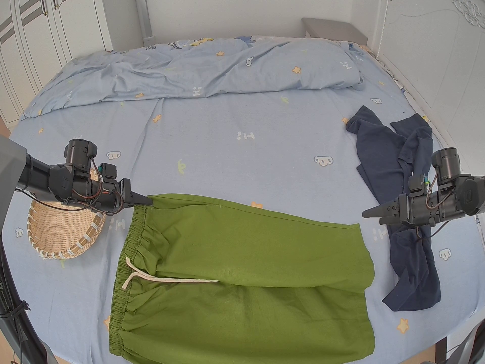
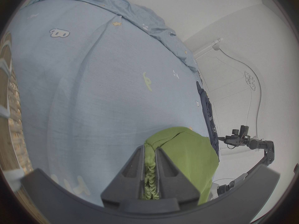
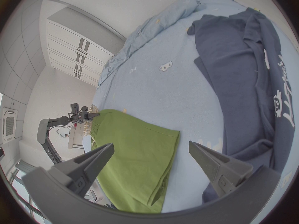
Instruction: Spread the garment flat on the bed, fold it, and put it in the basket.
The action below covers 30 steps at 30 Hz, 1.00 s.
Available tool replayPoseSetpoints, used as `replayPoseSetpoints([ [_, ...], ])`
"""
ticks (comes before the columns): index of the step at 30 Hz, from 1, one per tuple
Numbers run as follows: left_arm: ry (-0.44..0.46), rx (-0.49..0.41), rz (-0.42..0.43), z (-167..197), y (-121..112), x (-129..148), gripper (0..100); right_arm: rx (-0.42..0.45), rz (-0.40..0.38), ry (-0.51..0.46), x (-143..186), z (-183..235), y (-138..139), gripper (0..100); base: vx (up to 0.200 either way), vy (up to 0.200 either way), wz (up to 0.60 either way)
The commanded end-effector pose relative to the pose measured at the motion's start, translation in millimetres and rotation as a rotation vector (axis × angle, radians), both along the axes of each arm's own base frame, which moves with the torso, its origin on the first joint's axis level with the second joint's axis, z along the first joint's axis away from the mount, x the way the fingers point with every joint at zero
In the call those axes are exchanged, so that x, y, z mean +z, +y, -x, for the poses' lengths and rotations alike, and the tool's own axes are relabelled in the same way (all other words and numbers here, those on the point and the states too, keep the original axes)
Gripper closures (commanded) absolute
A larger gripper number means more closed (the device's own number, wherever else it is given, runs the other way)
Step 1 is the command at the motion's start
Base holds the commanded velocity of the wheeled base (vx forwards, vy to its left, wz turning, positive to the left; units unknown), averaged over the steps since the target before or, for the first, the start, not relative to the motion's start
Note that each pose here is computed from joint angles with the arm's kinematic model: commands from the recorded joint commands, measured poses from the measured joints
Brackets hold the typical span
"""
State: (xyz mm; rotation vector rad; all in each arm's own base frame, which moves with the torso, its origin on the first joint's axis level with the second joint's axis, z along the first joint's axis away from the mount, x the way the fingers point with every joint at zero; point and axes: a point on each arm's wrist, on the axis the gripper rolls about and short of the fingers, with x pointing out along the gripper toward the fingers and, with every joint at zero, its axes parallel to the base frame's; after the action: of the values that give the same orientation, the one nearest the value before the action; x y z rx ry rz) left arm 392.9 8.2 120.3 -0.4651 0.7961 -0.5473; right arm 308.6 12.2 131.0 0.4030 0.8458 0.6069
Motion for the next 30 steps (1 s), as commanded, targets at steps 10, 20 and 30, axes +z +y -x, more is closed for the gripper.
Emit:
replayPoseSetpoints([
  [10,-0.010,0.005,-0.001,1.1,1.8,3.6,100,0.073,-0.005,0.079,-54.8,-29.8,20.8,0,0.000,0.000,0.00],
  [20,-0.012,0.006,0.000,1.5,1.8,4.8,100,0.097,-0.026,0.037,-57.8,-38.1,27.5,0,0.000,0.000,0.00],
  [30,-0.010,0.006,0.000,1.7,1.8,4.4,100,0.087,-0.030,0.033,-57.1,-42.0,26.6,100,0.000,0.000,0.00],
])
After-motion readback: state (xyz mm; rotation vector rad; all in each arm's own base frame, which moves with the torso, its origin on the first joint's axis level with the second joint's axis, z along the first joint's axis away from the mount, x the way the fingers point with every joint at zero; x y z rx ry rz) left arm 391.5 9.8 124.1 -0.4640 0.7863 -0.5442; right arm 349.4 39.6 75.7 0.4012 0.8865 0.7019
